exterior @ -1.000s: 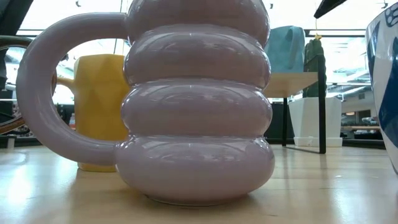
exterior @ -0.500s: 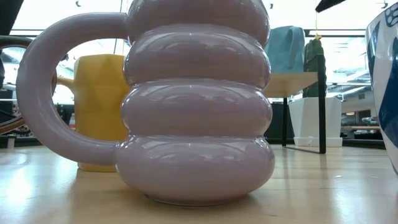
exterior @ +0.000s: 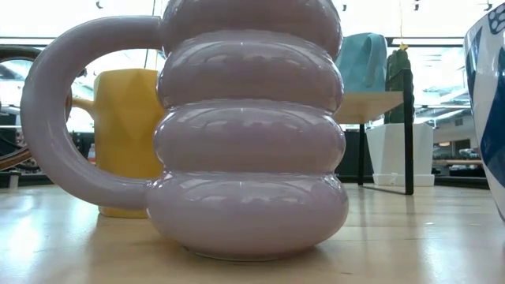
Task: Place coffee mugs
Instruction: Put the yellow mug on the shelf
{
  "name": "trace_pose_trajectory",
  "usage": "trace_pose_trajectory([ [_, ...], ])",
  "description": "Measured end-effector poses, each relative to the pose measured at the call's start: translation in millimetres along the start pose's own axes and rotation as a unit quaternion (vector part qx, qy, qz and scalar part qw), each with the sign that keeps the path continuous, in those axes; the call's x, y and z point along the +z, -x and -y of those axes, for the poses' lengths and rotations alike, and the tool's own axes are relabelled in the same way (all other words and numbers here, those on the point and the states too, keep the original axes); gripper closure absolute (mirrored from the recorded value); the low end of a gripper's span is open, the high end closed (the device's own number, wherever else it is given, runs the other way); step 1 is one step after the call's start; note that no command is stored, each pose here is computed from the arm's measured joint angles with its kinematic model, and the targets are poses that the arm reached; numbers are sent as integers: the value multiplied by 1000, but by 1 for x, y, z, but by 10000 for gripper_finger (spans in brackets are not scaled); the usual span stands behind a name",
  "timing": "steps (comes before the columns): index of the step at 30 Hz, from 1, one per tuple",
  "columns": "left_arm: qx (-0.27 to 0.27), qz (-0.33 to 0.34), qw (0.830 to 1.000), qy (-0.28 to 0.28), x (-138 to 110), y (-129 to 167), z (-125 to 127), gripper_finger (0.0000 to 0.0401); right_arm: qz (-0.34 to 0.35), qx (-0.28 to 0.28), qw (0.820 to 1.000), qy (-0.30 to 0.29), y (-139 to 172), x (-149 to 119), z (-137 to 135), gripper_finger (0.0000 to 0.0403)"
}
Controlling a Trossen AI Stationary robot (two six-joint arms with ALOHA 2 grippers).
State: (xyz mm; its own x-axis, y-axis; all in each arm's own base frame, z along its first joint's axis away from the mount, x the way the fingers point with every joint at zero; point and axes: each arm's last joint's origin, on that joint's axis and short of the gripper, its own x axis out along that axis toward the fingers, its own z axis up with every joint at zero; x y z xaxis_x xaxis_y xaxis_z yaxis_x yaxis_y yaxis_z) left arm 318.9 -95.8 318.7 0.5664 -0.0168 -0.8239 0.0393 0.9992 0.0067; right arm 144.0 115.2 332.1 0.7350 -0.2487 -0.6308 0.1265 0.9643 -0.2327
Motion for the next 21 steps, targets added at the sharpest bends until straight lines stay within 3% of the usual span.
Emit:
trace_pose_trajectory([
  [8,14,-75,987,139,-33,-23,18,258,14,14,1000,1,3,1,-5,173],
  [12,20,-82,974,212,-45,-35,19,258,19,19,1000,4,4,2,-6,173],
  [16,-10,-87,964,250,-54,-49,20,258,20,19,1000,5,4,2,-6,173],
  [21,-7,-99,959,265,-65,-59,19,258,20,19,1000,5,4,2,-6,173],
])
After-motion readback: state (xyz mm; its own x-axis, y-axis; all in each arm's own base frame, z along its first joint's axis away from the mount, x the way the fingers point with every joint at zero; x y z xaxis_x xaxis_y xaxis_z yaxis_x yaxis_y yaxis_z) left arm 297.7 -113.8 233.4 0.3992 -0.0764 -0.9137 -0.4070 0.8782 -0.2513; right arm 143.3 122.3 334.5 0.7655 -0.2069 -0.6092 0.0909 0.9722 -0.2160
